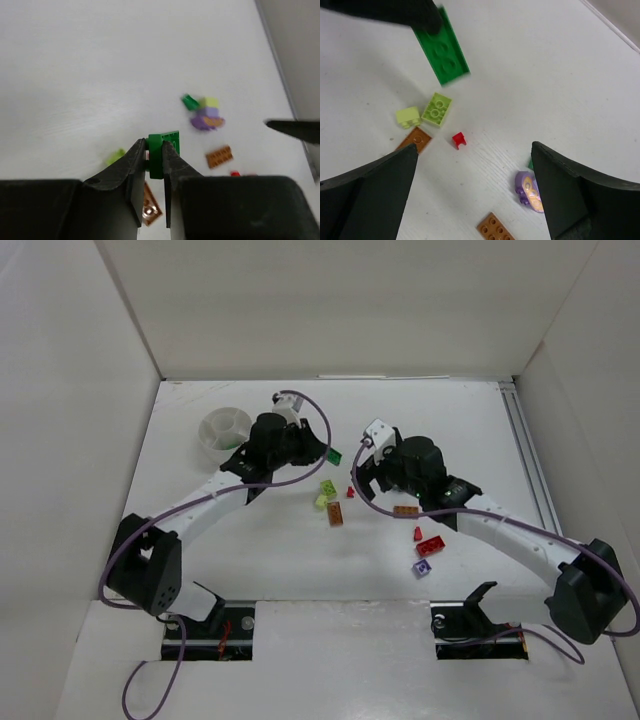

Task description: Sort the legos into containers by color

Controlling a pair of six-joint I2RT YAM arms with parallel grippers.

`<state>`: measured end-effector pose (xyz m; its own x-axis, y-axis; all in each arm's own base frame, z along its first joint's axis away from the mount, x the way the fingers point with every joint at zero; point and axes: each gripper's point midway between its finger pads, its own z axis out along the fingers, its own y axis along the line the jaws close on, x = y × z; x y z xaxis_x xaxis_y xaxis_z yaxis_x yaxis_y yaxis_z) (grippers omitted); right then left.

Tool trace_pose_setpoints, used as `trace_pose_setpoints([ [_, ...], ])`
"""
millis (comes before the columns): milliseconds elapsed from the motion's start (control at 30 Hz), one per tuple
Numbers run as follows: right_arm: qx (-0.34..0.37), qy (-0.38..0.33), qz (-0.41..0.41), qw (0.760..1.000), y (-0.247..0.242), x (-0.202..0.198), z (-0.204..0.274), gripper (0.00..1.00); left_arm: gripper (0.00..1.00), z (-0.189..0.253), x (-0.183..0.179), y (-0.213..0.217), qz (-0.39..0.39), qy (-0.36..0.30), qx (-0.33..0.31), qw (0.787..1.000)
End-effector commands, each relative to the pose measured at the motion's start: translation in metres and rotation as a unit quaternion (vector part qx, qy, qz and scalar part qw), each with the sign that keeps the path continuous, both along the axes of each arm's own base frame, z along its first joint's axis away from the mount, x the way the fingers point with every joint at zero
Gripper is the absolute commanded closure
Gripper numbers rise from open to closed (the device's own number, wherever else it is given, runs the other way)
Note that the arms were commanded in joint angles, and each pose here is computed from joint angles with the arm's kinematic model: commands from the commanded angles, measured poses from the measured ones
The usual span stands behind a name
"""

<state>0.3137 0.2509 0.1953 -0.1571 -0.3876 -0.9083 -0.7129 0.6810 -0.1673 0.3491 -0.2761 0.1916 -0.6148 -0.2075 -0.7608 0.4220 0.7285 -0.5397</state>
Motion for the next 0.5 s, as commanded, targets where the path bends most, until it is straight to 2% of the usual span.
trace_pose_setpoints([
  [0, 0.047, -0.046, -0.083, 0.994, -0.022, 0.021, 0.042, 0.0, 1.0, 0.026, 0.038, 0.079, 0.202, -0.02, 0.065, 0.977],
  [33, 0.045, -0.048, -0.097, 0.993, -0.03, 0.022, 0.042, 0.0, 1.0, 0.024, 0.049, 0.116, 0.282, -0.012, 0.075, 0.957],
  [100, 0.05, -0.036, -0.133, 0.989, -0.048, 0.027, 0.035, 0.0, 1.0, 0.014, 0.051, 0.153, 0.353, 0.011, 0.098, 0.931],
  [133, 0.049, -0.031, -0.15, 0.987, -0.057, 0.028, 0.031, 0.0, 1.0, 0.013, 0.054, 0.186, 0.416, 0.011, 0.113, 0.902],
  [233, 0.05, -0.016, -0.193, 0.98, -0.083, 0.035, 0.021, 0.0, 1.0, -0.001, 0.057, 0.223, 0.484, 0.05, 0.112, 0.866],
  [267, 0.052, -0.015, -0.194, 0.98, -0.086, 0.036, 0.021, 0.0, 1.0, 0.004, 0.06, 0.246, 0.517, 0.05, 0.106, 0.848],
  [333, 0.054, -0.009, -0.208, 0.977, -0.099, 0.038, 0.017, 0.0, 1.0, 0.002, 0.065, 0.266, 0.547, 0.054, 0.103, 0.829],
  [467, 0.055, -0.008, -0.217, 0.975, -0.109, 0.037, 0.015, 0.0, 1.0, 0.003, 0.068, 0.275, 0.574, 0.054, 0.097, 0.811],
])
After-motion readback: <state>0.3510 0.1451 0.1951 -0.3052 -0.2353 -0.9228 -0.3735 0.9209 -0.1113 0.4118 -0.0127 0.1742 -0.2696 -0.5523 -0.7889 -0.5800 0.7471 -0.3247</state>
